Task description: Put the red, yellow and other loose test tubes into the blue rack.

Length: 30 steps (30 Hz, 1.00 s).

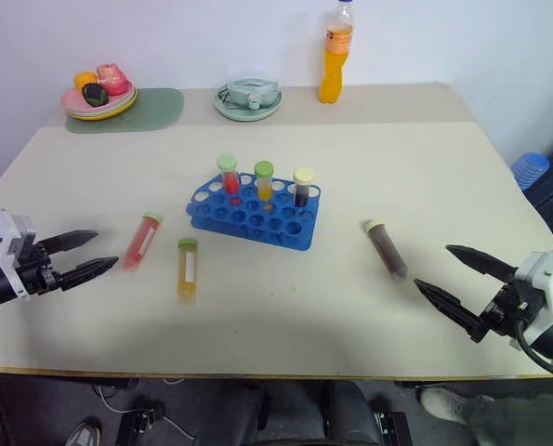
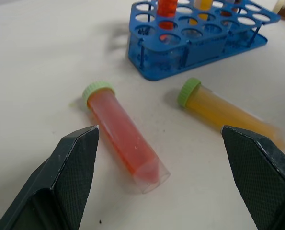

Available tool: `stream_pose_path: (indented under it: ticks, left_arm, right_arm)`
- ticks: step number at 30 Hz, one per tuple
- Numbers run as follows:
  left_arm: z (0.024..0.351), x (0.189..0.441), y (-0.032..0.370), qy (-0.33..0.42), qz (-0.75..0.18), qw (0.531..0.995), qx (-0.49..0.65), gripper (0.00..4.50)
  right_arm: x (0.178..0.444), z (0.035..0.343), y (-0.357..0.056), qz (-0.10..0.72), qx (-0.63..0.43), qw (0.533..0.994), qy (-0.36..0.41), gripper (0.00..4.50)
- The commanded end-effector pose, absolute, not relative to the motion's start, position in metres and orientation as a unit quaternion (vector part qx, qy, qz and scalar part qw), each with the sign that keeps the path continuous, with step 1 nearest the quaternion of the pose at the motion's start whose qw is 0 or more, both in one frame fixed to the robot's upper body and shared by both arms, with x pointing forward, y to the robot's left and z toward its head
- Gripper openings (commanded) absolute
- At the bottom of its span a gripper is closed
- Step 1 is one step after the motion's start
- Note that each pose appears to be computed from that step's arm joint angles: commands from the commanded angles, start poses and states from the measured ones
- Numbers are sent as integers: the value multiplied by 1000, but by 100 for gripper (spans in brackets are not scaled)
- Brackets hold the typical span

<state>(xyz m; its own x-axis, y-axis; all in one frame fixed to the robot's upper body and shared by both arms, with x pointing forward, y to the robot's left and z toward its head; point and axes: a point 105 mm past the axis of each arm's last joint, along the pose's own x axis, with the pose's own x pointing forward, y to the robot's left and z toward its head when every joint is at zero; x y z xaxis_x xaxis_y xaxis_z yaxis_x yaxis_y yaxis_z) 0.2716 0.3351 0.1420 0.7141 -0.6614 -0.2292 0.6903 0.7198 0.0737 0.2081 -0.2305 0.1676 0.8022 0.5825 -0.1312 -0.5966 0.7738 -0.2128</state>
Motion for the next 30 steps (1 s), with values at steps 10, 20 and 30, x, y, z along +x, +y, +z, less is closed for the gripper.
stream_pose_path:
  ticks: [10,20,30]
  left_arm:
    - [160,275,324,82,-388,914,83,415]
    - [167,275,316,67,-394,913,80,415]
    - [168,275,306,55,-399,912,79,415]
  right_arm:
    - [215,185,-213,329,-145,933,5,423]
    - [217,182,-216,333,-137,933,6,423]
    - [220,179,-228,327,-140,935,-4,423]
